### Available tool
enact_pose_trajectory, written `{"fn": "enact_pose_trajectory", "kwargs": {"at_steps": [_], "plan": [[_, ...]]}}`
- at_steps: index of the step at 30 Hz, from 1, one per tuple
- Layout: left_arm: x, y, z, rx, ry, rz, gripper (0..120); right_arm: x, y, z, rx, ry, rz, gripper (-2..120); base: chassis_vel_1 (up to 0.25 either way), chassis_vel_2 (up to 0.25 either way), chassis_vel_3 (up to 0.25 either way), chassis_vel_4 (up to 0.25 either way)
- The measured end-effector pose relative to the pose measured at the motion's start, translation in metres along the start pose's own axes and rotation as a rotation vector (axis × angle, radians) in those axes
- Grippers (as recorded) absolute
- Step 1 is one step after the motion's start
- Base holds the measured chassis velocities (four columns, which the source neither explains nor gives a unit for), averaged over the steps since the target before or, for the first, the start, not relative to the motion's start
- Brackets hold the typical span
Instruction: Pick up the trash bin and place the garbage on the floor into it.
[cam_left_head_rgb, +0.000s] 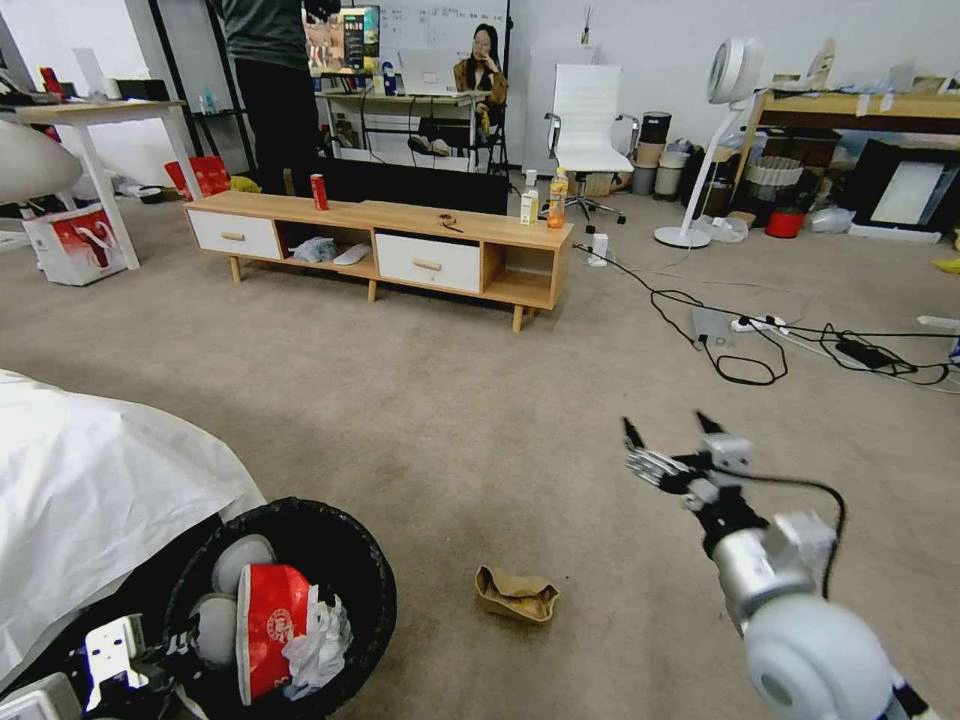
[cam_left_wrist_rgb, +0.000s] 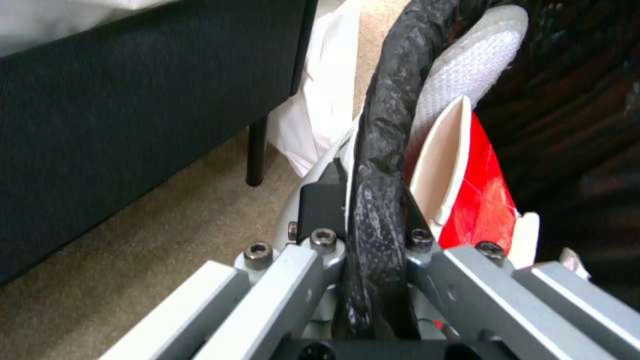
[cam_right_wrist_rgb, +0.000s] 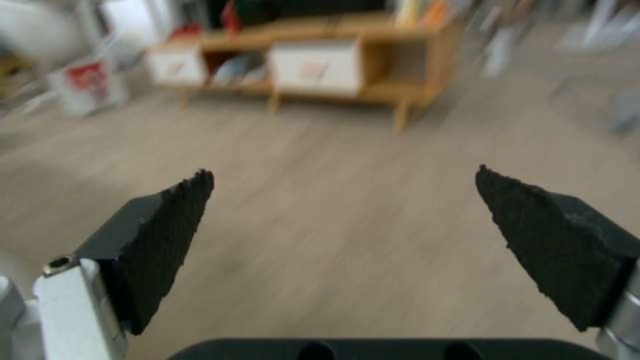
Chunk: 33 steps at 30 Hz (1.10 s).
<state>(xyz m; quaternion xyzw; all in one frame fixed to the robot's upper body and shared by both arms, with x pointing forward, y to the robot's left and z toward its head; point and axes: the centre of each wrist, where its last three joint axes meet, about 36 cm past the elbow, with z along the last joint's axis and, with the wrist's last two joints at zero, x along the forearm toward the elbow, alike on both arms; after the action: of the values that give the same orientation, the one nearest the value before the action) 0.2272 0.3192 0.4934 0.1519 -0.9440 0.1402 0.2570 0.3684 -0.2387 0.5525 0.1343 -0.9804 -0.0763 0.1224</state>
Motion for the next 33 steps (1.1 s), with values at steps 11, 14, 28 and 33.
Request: {"fn": "enact_pose_trajectory", "kwargs": {"at_steps": [11,14,28,33], "plan": [[-0.001,-0.001,0.002,0.006,-0.001,-0.006,3,-0.058,0.037,-0.002,0.041,0.422,-0.200,100,0.000,0.000,0.000,0.000],[-0.002,0.000,0.002,0.007,0.000,-0.010,3,-0.077,0.047,0.012,0.117,0.467,-0.209,100,0.000,0.000,0.000,0.000],[-0.010,0.002,0.004,0.016,0.008,-0.012,3,-0.125,0.053,0.098,0.366,0.600,-0.161,100,0.000,0.000,0.000,0.000],[-0.015,0.002,0.004,0.021,0.004,-0.009,3,-0.128,0.054,0.121,0.411,0.638,-0.168,100,0.000,0.000,0.000,0.000]]}}
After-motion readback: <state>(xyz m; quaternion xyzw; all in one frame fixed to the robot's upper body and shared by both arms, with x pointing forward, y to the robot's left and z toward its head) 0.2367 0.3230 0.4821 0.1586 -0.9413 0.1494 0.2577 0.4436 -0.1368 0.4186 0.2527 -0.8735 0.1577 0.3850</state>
